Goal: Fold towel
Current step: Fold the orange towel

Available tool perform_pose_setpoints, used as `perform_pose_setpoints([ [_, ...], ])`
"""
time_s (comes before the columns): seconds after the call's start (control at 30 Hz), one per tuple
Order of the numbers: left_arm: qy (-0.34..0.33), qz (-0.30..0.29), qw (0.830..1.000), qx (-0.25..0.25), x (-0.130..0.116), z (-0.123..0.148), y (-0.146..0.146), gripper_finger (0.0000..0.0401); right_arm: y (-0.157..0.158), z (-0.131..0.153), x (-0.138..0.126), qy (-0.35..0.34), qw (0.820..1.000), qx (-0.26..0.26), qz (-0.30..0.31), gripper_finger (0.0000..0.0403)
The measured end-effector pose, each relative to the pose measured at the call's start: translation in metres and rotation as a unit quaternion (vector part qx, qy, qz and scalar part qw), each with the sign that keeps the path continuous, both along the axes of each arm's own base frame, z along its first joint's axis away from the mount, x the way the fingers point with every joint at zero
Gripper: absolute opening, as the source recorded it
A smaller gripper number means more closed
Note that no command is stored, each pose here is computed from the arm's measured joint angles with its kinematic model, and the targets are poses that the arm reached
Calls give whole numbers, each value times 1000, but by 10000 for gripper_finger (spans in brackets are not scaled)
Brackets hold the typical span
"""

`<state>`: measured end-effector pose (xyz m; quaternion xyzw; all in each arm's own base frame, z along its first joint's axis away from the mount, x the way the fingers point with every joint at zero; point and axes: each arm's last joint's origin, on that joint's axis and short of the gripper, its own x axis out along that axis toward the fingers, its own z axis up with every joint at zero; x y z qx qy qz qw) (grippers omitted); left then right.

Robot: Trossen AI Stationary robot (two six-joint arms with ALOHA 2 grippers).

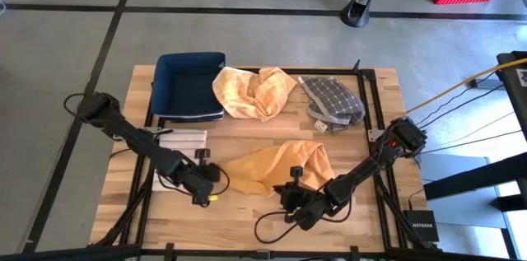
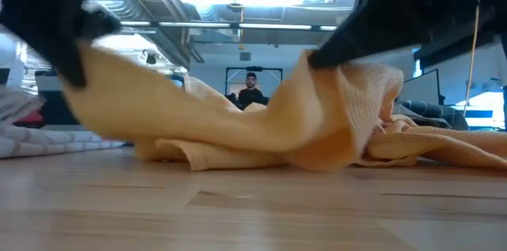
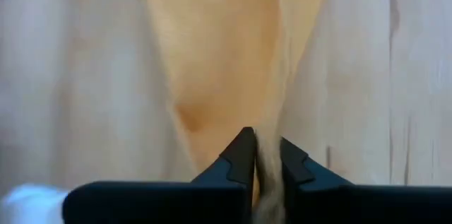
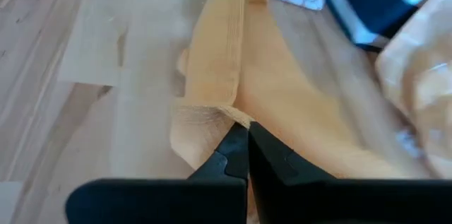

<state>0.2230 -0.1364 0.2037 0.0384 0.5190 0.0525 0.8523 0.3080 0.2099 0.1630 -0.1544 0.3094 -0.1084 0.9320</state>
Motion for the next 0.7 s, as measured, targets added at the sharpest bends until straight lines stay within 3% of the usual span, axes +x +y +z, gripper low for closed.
perform_pose_setpoints([
  [0.13,-32,10,998,45,-12,47,7,5,-4,35,-4,24,999,-38,-10,5],
  [0.3,-114,45,987,107,-30,111,24,6,-20,106,-16,49,995,-85,-31,5],
  [0.5,-242,65,953,171,-48,182,47,4,-55,199,-36,19,994,-90,-55,5],
  [0.7,-339,52,921,185,-55,234,56,2,-90,272,-54,-37,995,-84,-35,5],
])
